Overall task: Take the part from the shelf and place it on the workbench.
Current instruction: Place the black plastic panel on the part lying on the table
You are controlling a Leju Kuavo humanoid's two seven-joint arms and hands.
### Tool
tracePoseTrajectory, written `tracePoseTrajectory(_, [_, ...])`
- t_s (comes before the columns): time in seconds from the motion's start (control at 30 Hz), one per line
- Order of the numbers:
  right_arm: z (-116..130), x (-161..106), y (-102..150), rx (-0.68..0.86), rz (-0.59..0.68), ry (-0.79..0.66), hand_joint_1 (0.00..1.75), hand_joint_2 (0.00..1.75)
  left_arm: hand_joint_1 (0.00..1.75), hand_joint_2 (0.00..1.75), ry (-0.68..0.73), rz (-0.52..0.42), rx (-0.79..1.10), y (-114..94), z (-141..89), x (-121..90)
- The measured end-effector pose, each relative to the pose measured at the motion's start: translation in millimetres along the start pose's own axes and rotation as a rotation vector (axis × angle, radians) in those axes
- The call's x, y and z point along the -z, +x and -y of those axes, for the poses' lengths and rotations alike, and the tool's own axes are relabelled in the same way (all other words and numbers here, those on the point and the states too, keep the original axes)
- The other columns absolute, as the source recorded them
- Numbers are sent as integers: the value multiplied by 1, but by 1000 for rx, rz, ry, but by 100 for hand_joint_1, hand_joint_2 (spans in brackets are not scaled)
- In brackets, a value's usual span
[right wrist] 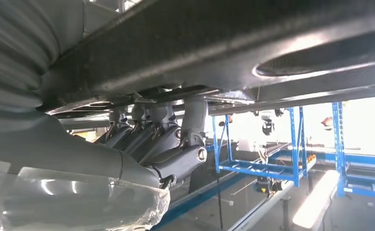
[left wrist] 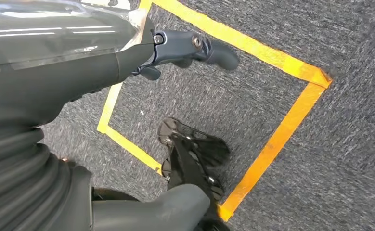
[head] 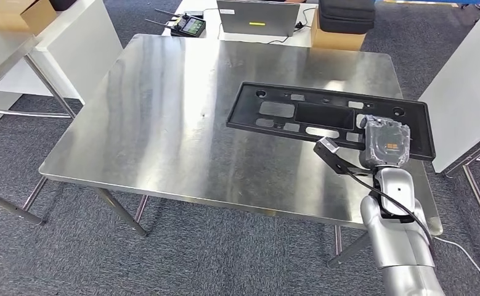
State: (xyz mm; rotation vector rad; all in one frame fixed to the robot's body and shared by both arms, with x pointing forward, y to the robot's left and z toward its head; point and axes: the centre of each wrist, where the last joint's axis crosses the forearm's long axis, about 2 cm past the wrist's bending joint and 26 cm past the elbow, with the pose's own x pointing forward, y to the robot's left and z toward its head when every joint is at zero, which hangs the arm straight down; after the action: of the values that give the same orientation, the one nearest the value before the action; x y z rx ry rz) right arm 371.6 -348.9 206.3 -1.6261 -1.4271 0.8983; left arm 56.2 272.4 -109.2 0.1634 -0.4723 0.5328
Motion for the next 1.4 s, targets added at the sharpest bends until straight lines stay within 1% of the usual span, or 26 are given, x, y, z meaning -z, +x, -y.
tracePoseTrajectory(0.13, [-14, 0, -1, -7, 9, 44, 175, 175, 0, 175, 17, -6, -11, 0, -2, 0])
tracePoseTrajectory(0.33, [-29, 18, 11, -2, 10, 76, 175, 175, 0, 175, 56, -12, -52, 1, -3, 1])
tracePoseTrajectory(0.43, [-38, 22, 15, 8, 7, 107, 175, 175, 0, 175, 60, -8, -72, 0, -2, 0])
tracePoseTrajectory(0.63, [-61, 10, 20, 10, 6, 193, 175, 175, 0, 175, 53, 11, -96, 0, -2, 0])
tracePoseTrajectory(0.87, [-65, 15, 25, 25, 1, 215, 175, 175, 0, 175, 45, 12, -113, -5, 3, -2])
tracePoseTrajectory(0.93, [-70, 11, 25, 35, -9, 233, 175, 175, 0, 175, 39, 30, -117, -5, 4, -3])
tracePoseTrajectory(1.03, [-84, -3, 26, 52, -27, 265, 175, 175, 0, 175, 36, 54, -111, -5, 5, -3])
tracePoseTrajectory(1.2, [-101, -26, 27, 67, -53, 329, 175, 175, 0, 175, 29, 61, -110, -5, 4, -3])
tracePoseTrajectory(1.33, [-107, -37, 30, 74, -57, 356, 0, 0, 0, 175, 33, 17, -108, -5, 4, -3])
tracePoseTrajectory(1.4, [-109, -40, 34, 77, -52, 363, 0, 0, 0, 87, 47, -19, -111, -5, 4, -3])
